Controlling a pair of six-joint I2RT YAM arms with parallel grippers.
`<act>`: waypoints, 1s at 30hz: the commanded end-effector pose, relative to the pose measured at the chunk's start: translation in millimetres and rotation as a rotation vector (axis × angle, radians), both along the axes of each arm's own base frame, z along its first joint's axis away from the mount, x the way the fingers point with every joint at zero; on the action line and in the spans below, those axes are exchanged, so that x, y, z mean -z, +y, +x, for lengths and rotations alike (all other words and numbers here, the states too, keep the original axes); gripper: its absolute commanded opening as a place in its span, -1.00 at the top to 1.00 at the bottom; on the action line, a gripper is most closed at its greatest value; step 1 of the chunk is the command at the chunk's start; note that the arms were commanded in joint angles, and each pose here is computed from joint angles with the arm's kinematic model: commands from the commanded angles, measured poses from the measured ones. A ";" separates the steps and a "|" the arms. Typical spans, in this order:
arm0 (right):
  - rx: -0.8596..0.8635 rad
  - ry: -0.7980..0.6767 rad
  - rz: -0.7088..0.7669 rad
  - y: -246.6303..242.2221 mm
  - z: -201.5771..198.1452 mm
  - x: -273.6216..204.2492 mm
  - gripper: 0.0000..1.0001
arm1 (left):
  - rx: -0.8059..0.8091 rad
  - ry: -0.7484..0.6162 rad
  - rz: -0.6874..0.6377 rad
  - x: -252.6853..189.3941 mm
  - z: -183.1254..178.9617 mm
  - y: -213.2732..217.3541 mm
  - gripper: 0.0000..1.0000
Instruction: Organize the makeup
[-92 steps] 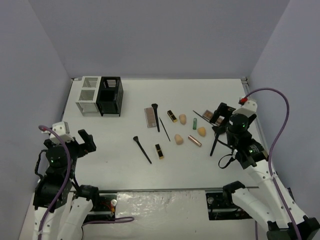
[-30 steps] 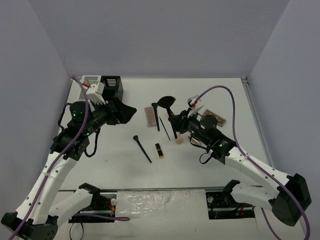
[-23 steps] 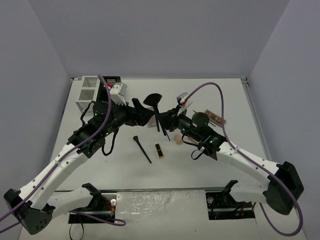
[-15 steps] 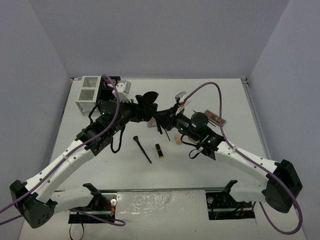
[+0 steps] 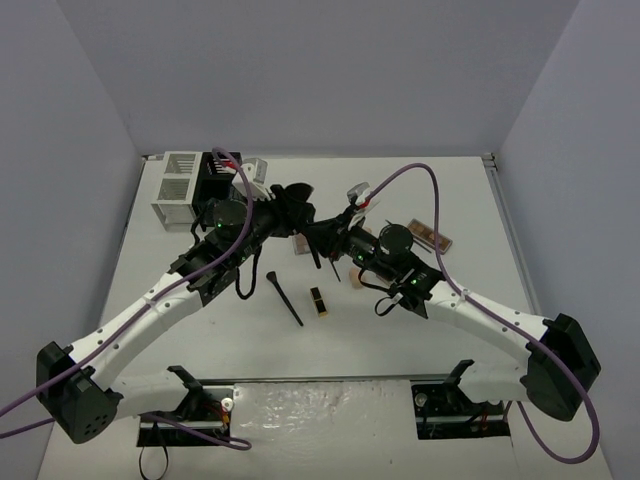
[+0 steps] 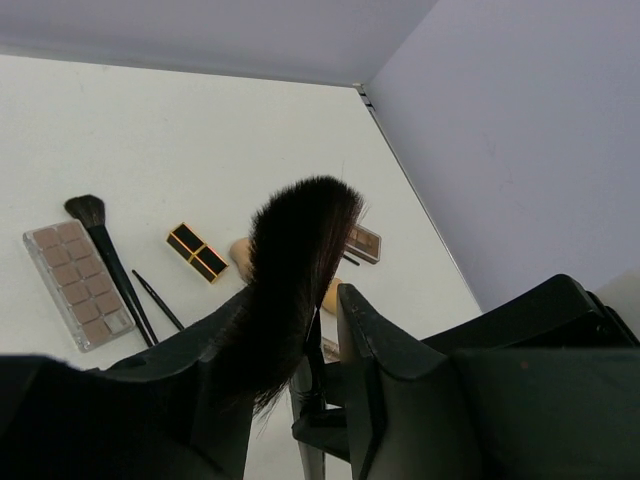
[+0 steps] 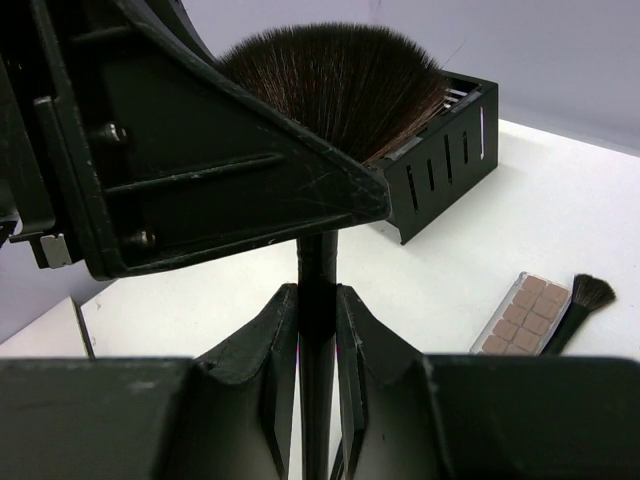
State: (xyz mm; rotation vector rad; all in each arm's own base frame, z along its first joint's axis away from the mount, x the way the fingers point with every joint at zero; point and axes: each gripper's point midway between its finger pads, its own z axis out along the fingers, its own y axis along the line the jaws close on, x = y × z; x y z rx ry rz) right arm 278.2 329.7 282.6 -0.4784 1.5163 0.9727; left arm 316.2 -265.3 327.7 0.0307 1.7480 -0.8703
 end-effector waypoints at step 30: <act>0.378 -0.057 -0.199 -100.2 3.5 11.5 -1.00 | -0.607 -0.264 0.209 -71.0 131.4 192.2 1.00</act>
